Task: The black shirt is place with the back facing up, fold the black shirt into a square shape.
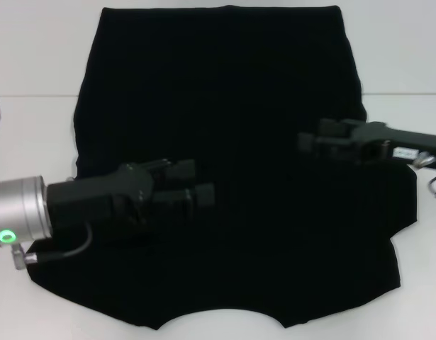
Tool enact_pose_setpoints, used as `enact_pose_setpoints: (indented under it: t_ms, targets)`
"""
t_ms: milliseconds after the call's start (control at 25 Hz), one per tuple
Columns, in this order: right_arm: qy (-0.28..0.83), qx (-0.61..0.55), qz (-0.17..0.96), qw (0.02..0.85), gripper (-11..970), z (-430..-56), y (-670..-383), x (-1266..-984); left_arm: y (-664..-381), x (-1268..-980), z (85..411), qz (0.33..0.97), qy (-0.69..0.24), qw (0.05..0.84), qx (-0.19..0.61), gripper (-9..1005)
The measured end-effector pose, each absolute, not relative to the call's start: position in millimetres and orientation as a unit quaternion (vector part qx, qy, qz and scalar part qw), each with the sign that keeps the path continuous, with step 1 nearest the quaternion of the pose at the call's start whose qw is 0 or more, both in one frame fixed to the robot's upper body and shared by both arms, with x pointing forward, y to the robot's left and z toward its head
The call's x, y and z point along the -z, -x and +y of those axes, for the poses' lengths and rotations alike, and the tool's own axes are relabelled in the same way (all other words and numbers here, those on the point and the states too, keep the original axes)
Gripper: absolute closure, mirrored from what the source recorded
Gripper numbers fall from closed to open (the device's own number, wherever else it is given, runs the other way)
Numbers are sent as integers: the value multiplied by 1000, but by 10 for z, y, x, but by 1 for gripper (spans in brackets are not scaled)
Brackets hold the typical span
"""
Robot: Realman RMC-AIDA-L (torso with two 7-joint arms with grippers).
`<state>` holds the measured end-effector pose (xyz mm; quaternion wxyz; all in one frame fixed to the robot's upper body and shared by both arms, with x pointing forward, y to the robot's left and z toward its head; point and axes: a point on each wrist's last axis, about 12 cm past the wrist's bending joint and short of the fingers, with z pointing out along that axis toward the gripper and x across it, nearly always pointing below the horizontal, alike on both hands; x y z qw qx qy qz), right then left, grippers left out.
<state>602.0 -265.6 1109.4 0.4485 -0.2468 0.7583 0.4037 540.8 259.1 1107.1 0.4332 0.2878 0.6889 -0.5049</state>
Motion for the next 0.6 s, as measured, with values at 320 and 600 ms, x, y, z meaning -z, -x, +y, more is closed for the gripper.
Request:
enact_pose_setpoints:
  t_ms: [320, 600]
  targets:
    - [119, -353, 845, 383, 59, -3221, -6132, -11150, -5294, -10945, 2343, 644, -391, 440, 489, 110]
    - [65, -313, 886, 336, 60, -3423, -6131, -11126, -5258, -10861, 2185, 640, -460, 397, 470, 62]
